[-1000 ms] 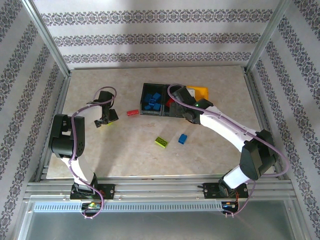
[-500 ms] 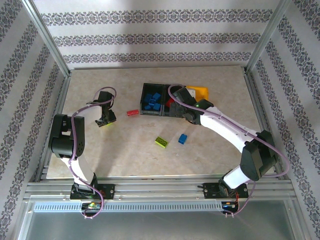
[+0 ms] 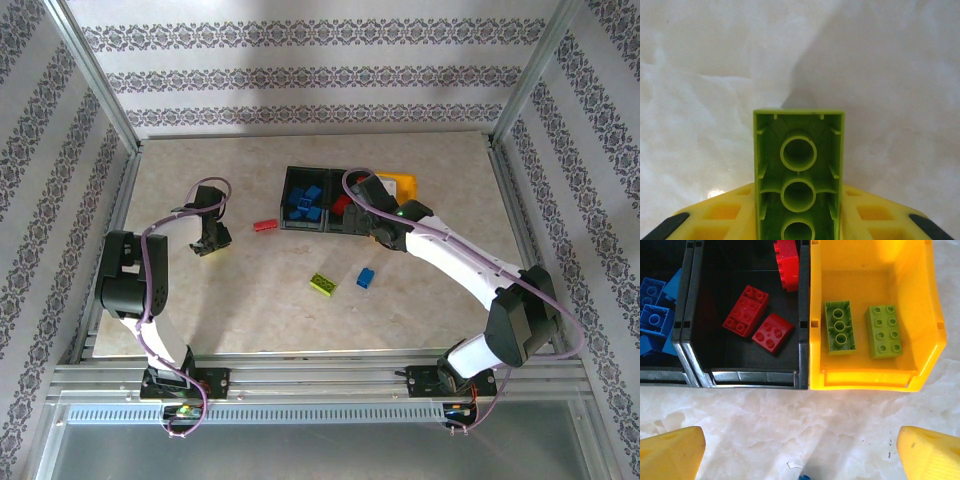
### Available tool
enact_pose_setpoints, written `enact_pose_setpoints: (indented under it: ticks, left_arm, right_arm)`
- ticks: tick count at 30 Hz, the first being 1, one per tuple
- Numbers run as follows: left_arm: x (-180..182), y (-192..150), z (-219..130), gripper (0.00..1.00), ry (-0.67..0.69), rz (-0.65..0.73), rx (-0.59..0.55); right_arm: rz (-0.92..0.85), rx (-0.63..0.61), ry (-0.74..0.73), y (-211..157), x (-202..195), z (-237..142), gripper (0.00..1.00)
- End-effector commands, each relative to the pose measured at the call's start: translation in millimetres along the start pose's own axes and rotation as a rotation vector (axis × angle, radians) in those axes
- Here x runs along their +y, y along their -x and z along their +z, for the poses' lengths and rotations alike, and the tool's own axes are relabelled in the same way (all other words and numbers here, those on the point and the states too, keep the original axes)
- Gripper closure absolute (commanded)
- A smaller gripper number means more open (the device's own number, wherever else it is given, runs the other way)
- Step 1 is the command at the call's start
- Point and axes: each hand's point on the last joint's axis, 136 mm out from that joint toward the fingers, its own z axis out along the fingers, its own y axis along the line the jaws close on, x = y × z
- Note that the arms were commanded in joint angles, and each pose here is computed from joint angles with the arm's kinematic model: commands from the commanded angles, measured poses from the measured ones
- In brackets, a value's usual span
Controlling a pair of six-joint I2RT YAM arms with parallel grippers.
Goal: Sort the legos into containers by color
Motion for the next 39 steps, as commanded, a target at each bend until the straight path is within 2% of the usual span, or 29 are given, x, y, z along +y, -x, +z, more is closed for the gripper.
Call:
enact_pose_setpoints:
  ticks: [1,10,15,20,25,33,39]
  left_arm:
    - [-6,-6,-1,0.67,-0.066,-0.018,0.019]
    - [-30,5,-35,0.68,-0.2,-0.012,-0.054]
    - [-69,11,-68,0.68,-0.321,0.033,-0.11]
    - [-130,5,-101,0.68,-0.435,0.146,-0.146]
    - [-213,-15,-134,0.68,-0.607,0.264,-0.144]
    - [-325,-48,-157,0.68,-0.778,0.429,-0.108]
    - [-383,-60,-164,0.67,-0.836,0.523,-0.114]
  right_arm:
    - [0.032,-0.027,-0.025,4,-12,-4,0.02]
    - [0.052,-0.031,-0.034,2,-17,-3,0.02]
    - [0.072,-0.045,-0.039,2,-22,-5,0.02]
    - [0.102,-0.077,-0.061,3,-33,-13,0.02]
    - [0.142,-0.13,-0.078,3,-48,-28,0.02]
    - [0.205,-0.23,-0.099,5,-81,-57,0.02]
    - [0.261,-0.28,-0.115,1,-106,-73,0.02]
